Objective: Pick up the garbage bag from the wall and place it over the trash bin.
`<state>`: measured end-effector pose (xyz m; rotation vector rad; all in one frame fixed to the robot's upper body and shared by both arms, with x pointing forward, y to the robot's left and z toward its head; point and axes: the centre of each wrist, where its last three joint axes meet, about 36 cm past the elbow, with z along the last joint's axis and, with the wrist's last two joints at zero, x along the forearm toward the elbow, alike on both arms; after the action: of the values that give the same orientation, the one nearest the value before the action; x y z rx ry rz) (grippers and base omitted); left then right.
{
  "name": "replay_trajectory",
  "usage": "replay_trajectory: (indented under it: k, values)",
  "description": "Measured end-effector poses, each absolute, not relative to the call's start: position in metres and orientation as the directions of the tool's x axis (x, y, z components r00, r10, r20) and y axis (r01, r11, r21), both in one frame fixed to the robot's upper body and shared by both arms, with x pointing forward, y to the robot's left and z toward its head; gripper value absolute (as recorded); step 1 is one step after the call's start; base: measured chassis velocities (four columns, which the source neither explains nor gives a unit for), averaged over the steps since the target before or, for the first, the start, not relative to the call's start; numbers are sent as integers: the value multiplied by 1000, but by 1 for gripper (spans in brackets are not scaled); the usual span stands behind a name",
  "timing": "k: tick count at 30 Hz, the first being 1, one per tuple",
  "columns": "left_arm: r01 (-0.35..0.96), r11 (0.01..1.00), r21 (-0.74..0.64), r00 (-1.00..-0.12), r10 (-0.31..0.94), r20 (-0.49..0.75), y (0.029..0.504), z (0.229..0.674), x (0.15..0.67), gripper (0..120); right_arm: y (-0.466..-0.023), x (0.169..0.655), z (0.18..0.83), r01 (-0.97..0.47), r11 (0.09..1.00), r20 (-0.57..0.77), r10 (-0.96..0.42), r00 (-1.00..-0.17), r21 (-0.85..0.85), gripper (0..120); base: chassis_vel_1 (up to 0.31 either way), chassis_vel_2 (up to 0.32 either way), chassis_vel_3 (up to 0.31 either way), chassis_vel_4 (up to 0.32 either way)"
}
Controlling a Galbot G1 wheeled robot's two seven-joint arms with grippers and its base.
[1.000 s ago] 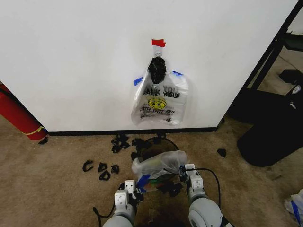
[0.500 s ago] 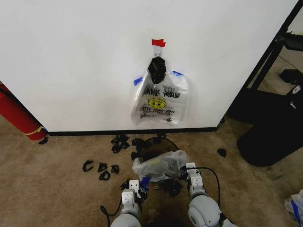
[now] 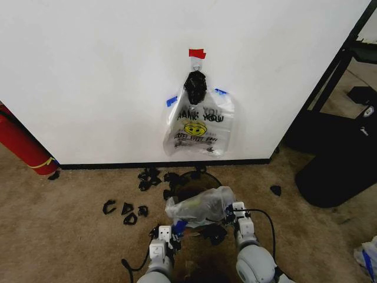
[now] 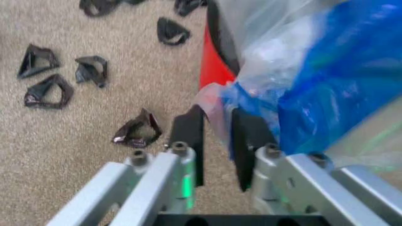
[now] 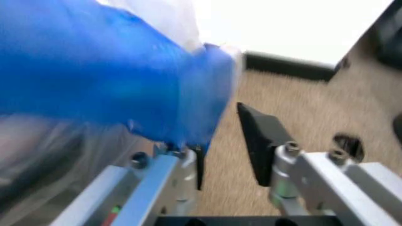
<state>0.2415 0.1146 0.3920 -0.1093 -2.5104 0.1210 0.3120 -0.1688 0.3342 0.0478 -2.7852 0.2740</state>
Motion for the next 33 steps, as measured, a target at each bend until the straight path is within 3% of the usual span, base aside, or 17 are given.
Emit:
replay_trajectory:
  k: [18, 21, 28, 33]
  values:
    - [67, 990, -127, -874, 120, 471, 142, 456, 166, 91, -213, 227, 343, -167, 959, 204, -121, -972, -229, 93, 0, 0, 0, 0]
    - [54, 992, -114, -893, 100, 440, 145, 458, 164, 98, -224, 219, 341, -168, 960, 185, -128, -974, -222, 98, 0, 0, 0, 0]
    - [30, 994, -109, -945, 63, 320, 161, 462, 172, 100, -244, 199, 338, -192, 969, 80, -181, -980, -153, 100, 0, 0, 0, 0]
    - [69, 980, -185, -965, 113, 236, 175, 468, 203, 100, -249, 186, 326, -106, 994, -50, -106, -993, -15, 100, 0, 0, 0, 0]
